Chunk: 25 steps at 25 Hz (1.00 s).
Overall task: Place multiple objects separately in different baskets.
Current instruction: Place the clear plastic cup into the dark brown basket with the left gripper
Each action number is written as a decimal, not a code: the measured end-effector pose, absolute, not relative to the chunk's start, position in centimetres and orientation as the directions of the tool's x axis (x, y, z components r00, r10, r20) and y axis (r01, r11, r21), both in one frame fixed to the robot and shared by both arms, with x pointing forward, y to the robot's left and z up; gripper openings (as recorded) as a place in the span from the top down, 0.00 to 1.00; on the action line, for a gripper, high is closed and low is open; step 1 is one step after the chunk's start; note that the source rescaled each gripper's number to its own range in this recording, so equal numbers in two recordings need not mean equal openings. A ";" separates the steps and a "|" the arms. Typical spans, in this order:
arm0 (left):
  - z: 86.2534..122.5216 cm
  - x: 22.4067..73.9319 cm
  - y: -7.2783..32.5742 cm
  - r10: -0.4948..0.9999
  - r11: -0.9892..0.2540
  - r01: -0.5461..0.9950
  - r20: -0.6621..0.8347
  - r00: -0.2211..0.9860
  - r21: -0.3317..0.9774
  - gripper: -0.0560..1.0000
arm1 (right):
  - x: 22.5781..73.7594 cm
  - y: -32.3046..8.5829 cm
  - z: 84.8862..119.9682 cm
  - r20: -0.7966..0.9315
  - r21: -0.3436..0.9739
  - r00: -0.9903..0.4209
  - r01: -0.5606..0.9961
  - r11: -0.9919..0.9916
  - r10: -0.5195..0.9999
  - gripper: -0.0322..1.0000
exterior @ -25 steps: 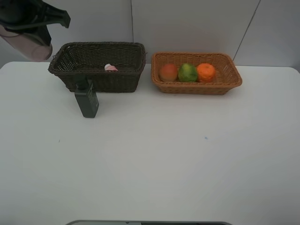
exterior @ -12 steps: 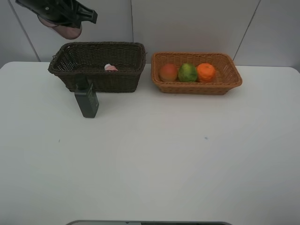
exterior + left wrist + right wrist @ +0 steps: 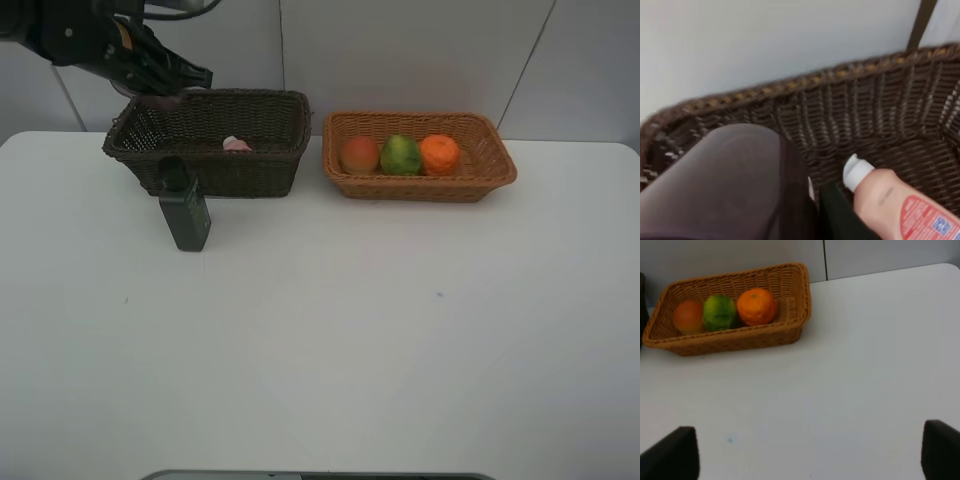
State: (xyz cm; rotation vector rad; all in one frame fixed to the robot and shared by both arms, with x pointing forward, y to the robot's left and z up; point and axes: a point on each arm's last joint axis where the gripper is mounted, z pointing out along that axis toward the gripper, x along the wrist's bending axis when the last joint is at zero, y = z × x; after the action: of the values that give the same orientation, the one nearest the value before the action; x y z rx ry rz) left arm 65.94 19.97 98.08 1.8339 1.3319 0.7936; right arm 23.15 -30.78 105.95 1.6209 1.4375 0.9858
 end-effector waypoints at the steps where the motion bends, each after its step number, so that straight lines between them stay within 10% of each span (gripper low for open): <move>1: 97.3 66.1 19.9 0.958 -0.206 0.522 0.062 0.279 0.828 0.95 | 23.1 -30.8 105.9 0.070 0.901 0.076 0.423 -0.095 0.995 0.04; 19: 92.2 66.9 19.6 0.954 -0.223 0.591 0.050 0.295 0.776 0.93 | 23.1 -30.8 105.9 0.070 0.901 0.076 0.423 -0.095 0.995 0.04; 25: 92.2 66.8 19.6 0.954 -0.223 0.590 0.050 0.295 0.776 0.52 | 23.1 -30.8 105.9 0.070 0.901 0.076 0.423 -0.095 0.995 0.04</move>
State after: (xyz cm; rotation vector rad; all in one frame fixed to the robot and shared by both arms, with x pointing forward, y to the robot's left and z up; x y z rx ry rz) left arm 66.85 19.59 92.24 1.9128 1.3766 0.7147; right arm 23.15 -30.78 105.95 1.6209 1.4375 0.9858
